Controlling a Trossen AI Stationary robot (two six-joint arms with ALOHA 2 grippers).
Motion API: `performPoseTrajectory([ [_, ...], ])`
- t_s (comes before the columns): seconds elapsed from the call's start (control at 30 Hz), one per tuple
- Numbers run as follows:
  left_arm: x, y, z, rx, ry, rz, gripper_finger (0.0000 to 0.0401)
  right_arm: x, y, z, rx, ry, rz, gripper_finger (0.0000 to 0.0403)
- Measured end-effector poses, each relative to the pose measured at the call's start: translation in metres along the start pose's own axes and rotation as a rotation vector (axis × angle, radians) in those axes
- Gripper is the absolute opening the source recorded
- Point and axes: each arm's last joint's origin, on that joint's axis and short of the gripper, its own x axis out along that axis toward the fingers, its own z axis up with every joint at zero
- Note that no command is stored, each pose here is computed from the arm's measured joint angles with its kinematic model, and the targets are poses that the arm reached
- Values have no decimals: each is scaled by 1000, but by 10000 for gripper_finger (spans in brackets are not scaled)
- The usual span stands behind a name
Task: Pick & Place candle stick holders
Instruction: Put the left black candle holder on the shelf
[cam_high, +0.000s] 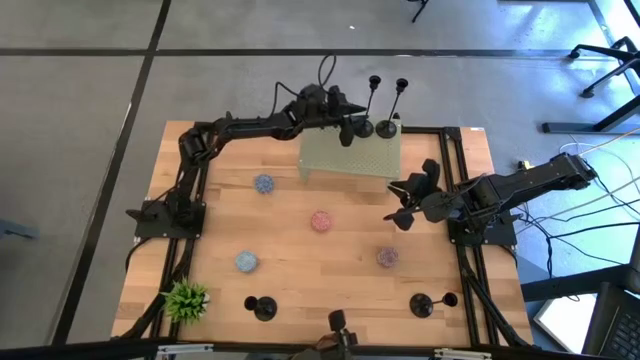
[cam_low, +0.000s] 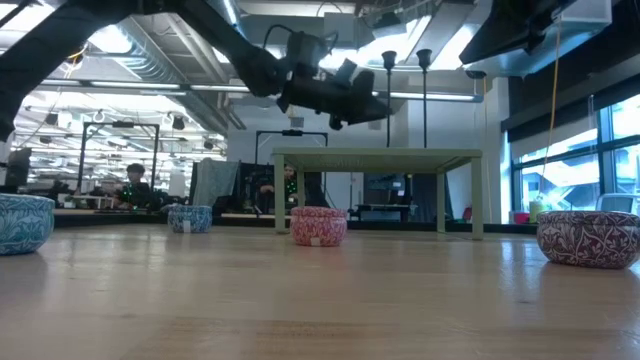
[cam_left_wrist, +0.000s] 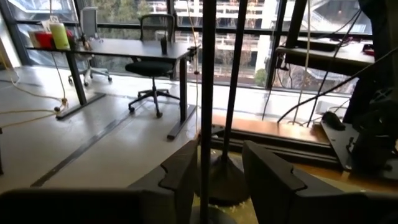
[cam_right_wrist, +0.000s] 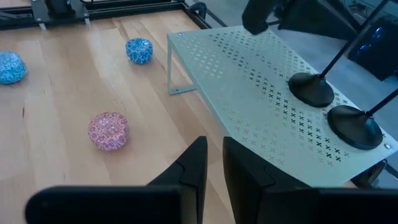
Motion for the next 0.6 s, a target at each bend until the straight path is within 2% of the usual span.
performPoseTrajectory([
  [0.2, -16, -4, 15, -24, 115, -1, 125, 0, 3, -1, 17, 44, 89, 55],
  [0.43, -43, -12, 41, -54, 222, 5, 125, 0, 3, -2, 42, 54, 104, 55],
  [0.6, -73, -32, 62, -83, 342, -28, 125, 0, 3, -2, 60, 56, 106, 55],
])
